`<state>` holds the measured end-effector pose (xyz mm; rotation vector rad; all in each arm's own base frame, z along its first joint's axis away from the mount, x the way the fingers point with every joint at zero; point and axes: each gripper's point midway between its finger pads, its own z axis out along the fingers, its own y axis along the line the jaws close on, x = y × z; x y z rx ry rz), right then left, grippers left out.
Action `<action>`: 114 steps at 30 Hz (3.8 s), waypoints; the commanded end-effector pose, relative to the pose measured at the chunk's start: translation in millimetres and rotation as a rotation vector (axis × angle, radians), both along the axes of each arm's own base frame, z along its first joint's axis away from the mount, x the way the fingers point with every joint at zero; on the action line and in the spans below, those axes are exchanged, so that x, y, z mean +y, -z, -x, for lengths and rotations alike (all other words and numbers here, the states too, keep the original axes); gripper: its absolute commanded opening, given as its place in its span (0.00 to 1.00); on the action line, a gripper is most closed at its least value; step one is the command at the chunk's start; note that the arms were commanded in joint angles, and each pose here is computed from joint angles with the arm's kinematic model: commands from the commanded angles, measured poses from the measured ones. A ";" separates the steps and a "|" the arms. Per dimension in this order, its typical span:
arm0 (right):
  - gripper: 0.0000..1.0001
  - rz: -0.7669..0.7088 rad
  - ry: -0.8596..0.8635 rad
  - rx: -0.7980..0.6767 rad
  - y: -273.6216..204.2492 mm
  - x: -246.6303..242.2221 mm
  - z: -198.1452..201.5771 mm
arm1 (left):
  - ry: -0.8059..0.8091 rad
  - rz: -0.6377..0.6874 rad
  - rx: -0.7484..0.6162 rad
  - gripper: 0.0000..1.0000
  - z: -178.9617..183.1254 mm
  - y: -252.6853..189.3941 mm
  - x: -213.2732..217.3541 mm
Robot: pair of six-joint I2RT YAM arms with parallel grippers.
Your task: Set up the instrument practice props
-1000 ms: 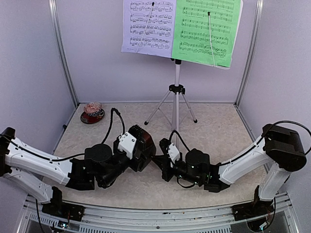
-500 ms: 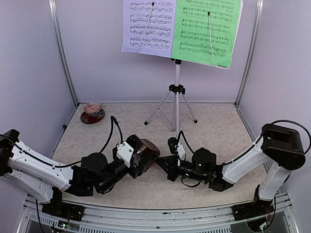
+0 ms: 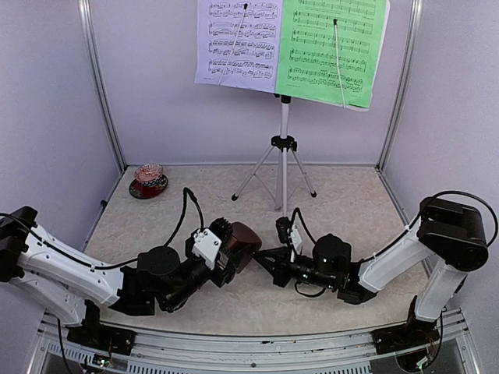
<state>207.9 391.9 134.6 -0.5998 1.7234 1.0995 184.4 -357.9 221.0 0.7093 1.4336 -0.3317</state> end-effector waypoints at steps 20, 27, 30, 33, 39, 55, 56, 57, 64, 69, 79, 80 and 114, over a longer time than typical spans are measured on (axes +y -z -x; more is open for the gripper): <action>0.67 0.122 -0.073 -0.019 14.9 -22.6 14.3 | -0.032 -0.057 0.355 0.16 -71.8 43.9 -51.9; 0.78 0.134 0.008 -0.079 -12.7 -40.3 5.2 | 0.053 -0.066 0.401 0.34 -64.6 55.3 -57.7; 0.81 0.123 0.035 -0.102 -30.4 -43.3 0.4 | 0.077 -0.062 0.407 0.52 -61.1 54.5 -58.2; 0.84 0.127 0.068 -0.115 -42.8 -47.0 -4.9 | 0.079 -0.044 0.395 0.67 -59.5 49.9 -53.4; 0.85 0.103 0.086 -0.140 -68.7 -48.3 -8.8 | 0.061 0.031 0.369 0.81 -57.7 37.3 -32.6; 0.85 0.117 0.106 -0.193 -112.8 -20.6 -32.9 | 0.142 0.187 0.287 0.90 -34.4 13.2 3.9; 0.85 0.115 0.097 -0.184 -113.1 -17.3 -34.3 | 0.142 0.190 0.284 0.88 -34.7 13.3 3.9; 0.85 0.115 0.074 -0.177 -113.6 -12.3 -34.5 | 0.143 0.190 0.281 0.87 -34.9 14.1 3.5; 0.82 0.153 0.029 -0.104 -104.8 6.0 -46.0 | 0.159 0.213 0.247 0.78 -39.1 10.0 -1.5; 0.77 0.097 -0.012 0.002 -100.4 5.1 -52.0 | 0.158 0.216 0.234 0.72 -44.6 10.5 -1.9; 0.74 0.061 -0.069 0.111 -91.5 9.0 -53.2 | 0.163 0.212 0.226 0.63 -51.6 9.9 -7.7; 0.74 0.060 -0.073 0.114 -91.8 9.7 -52.9 | 0.164 0.210 0.226 0.62 -51.8 10.5 -8.3; 0.55 0.169 -0.015 0.240 -27.9 -3.5 -60.4 | 0.189 0.152 0.203 0.21 -37.0 23.7 -5.6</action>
